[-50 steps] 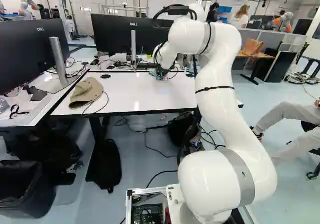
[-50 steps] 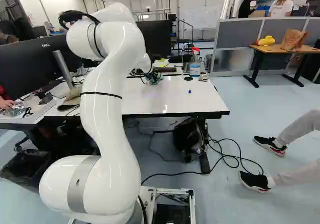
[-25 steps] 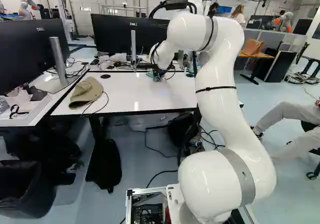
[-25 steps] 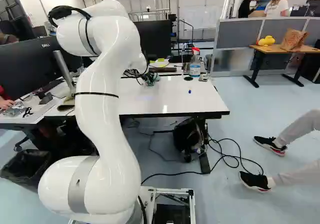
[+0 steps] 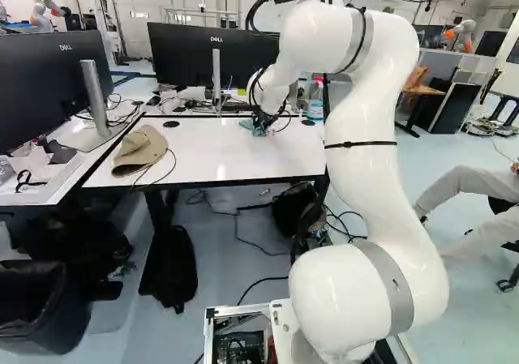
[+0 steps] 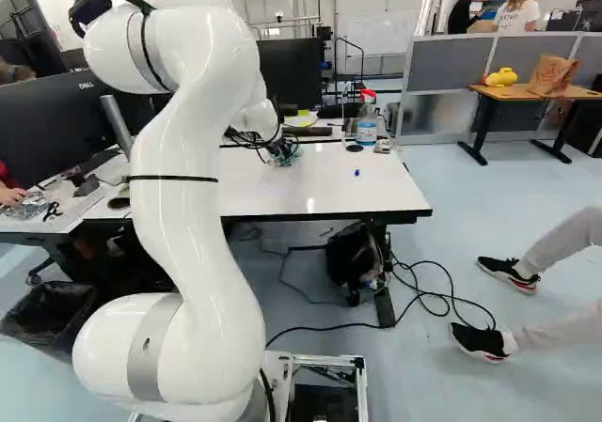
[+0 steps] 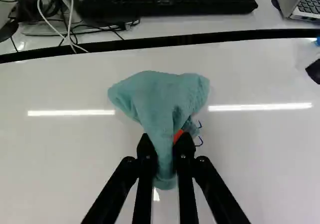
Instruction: Clean the table with the green towel
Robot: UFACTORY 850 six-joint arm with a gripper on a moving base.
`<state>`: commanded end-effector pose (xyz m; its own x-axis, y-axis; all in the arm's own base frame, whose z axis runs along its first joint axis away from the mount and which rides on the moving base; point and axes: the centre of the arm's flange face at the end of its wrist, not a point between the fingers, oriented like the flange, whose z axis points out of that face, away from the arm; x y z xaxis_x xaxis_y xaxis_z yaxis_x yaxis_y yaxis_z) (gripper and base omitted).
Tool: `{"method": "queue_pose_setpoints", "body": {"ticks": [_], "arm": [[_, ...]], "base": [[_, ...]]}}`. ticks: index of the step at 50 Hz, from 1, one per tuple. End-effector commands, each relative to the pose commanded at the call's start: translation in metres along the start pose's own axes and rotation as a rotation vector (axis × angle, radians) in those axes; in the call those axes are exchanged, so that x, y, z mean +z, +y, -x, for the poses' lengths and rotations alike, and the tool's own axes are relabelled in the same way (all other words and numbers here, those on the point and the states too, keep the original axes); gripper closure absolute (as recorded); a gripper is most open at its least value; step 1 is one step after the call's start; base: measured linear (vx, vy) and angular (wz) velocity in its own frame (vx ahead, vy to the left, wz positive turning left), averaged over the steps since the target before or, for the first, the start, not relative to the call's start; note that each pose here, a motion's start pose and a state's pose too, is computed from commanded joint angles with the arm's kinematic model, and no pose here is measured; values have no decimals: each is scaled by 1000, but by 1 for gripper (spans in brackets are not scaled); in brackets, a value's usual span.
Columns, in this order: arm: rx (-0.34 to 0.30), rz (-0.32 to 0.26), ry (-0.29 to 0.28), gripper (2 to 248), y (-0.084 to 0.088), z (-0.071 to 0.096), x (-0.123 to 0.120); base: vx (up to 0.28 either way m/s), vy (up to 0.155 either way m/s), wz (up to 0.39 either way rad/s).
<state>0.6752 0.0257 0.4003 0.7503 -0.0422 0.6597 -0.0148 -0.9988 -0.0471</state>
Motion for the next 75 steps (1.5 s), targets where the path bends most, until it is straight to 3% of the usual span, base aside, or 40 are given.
{"method": "queue_pose_setpoints", "body": {"ticks": [28, 45, 75], "arm": [[54, 47, 0, 200, 48, 1, -4], [80, 70, 18, 200, 73, -12, 9], [71, 62, 70, 200, 69, -46, 49]], "base": [[0, 0, 0], [0, 0, 0], [0, 0, 0]]}}
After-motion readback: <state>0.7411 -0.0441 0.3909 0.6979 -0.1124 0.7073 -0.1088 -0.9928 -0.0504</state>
